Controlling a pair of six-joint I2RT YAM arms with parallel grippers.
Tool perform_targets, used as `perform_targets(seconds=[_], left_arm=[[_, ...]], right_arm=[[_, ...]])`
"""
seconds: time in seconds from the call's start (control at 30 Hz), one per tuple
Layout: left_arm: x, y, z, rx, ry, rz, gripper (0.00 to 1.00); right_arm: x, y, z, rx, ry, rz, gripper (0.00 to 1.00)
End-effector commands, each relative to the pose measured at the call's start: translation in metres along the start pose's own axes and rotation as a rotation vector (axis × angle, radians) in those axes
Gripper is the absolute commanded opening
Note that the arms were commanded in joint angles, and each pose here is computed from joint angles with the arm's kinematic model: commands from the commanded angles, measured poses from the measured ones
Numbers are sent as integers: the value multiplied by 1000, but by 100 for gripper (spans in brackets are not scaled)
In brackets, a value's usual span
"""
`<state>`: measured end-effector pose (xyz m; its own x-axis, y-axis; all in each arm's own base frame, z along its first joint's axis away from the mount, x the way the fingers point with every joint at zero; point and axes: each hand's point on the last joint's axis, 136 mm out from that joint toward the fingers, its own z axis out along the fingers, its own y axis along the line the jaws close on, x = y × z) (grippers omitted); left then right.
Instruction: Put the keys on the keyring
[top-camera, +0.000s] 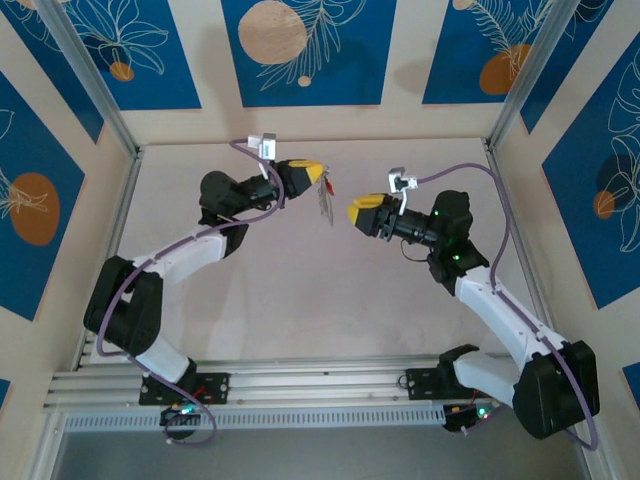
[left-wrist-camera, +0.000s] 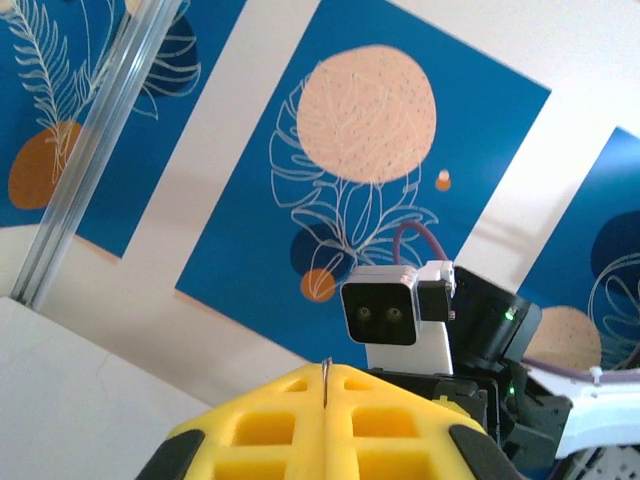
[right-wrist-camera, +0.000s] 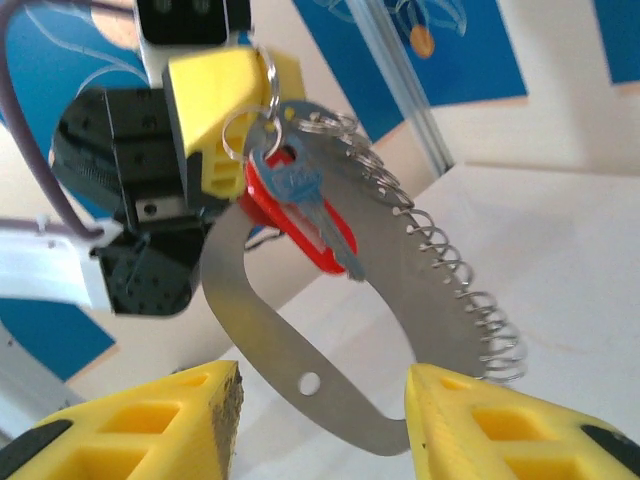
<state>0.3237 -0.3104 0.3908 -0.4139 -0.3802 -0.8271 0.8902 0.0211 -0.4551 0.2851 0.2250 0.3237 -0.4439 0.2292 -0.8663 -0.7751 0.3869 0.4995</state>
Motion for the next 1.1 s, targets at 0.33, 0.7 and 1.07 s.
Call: perform_targets(seconds=[0.33, 0.7, 1.07], left_arm=[[-13, -21, -5, 32, -164, -1, 0], [-16, -21, -6, 13, -200, -2, 0], [-21, -28, -6, 27, -216, 11, 0]], right_arm=[[-91, 1, 26, -124, -266, 60, 53], [-77, 21, 53, -232, -252, 85, 52], [-66, 23, 64, -251, -233, 100, 32]])
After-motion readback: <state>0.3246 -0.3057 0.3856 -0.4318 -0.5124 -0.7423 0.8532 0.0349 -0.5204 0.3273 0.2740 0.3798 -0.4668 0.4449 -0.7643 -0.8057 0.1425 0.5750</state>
